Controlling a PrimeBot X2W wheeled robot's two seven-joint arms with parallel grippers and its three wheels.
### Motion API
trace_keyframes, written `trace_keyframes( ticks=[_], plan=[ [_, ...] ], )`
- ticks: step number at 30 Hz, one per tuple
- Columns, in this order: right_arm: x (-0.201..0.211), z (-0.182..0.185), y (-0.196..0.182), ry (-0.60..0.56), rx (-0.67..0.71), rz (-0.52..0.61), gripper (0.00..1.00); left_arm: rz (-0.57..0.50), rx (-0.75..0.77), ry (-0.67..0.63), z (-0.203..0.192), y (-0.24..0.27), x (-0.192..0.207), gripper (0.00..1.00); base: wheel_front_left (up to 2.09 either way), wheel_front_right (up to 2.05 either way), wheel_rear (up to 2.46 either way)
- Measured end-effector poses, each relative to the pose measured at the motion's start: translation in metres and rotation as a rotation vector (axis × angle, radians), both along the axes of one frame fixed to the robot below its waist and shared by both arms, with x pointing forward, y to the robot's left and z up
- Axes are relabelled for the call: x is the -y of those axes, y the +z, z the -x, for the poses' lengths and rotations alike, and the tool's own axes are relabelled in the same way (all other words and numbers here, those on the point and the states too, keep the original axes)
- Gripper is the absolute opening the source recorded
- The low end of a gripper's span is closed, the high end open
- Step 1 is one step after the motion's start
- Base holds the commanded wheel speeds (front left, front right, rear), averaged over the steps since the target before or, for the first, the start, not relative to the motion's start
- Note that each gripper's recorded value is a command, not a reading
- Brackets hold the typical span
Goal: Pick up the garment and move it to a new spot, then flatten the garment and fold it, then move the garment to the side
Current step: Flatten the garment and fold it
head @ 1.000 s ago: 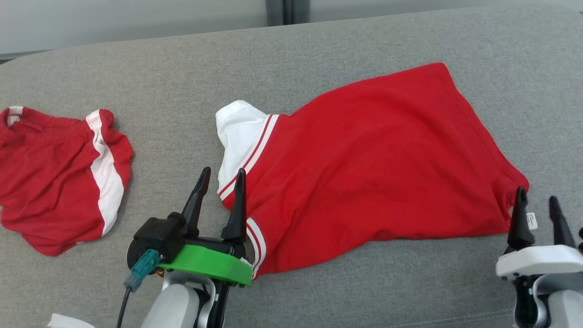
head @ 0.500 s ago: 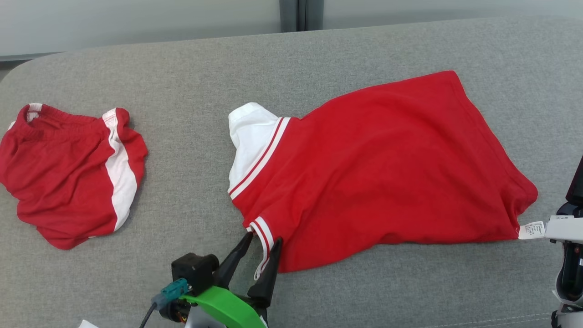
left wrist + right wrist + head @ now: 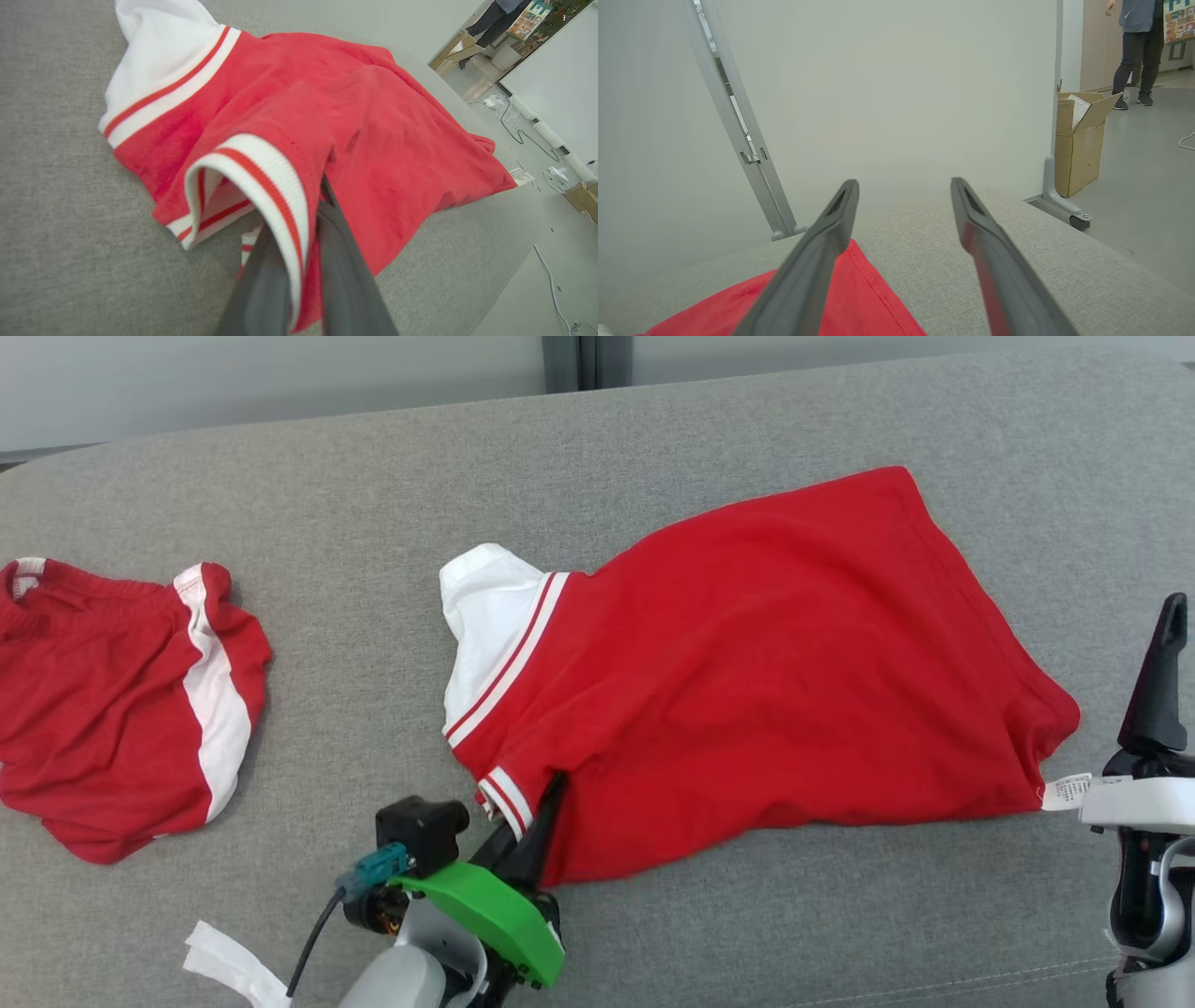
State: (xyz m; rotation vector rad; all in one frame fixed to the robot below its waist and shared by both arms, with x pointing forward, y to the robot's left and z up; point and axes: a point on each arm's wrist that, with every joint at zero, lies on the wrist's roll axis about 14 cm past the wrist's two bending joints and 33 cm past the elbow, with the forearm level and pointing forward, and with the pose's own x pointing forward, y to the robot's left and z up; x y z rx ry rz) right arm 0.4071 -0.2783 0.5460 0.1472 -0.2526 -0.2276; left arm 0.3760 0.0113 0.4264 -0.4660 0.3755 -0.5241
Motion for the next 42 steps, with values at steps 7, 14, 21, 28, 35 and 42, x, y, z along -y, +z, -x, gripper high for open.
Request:
trace_keyframes(
  ticks=[7,14,21,28,35,42],
  plan=[
    [-0.013,-0.007,-0.019,0.039,-0.060,0.015,1.00,-0.017,0.192,0.026,-0.049,0.039,-0.006,0.00,0.00,0.00,0.00],
    [-0.031,-0.026,-0.028,0.095,-0.081,0.013,1.00,-0.048,0.293,0.027,-0.114,0.069,-0.005,0.00,0.00,0.00,0.00],
    [-0.032,-0.034,-0.031,0.106,-0.090,0.023,1.00,-0.077,0.279,0.028,-0.158,0.059,0.006,0.00,0.00,0.00,0.00],
    [-0.022,-0.030,-0.041,0.079,-0.126,0.031,1.00,-0.091,0.235,0.049,-0.180,0.035,0.015,0.00,0.00,0.00,0.00],
    [-0.024,-0.028,-0.043,0.087,-0.136,0.031,1.00,-0.096,0.231,0.053,-0.183,0.035,0.019,1.00,0.00,0.00,0.00],
    [-0.035,-0.028,-0.038,0.118,-0.122,0.023,1.00,-0.076,0.293,0.080,-0.175,0.060,0.012,1.00,0.00,0.00,0.00]
  ],
)
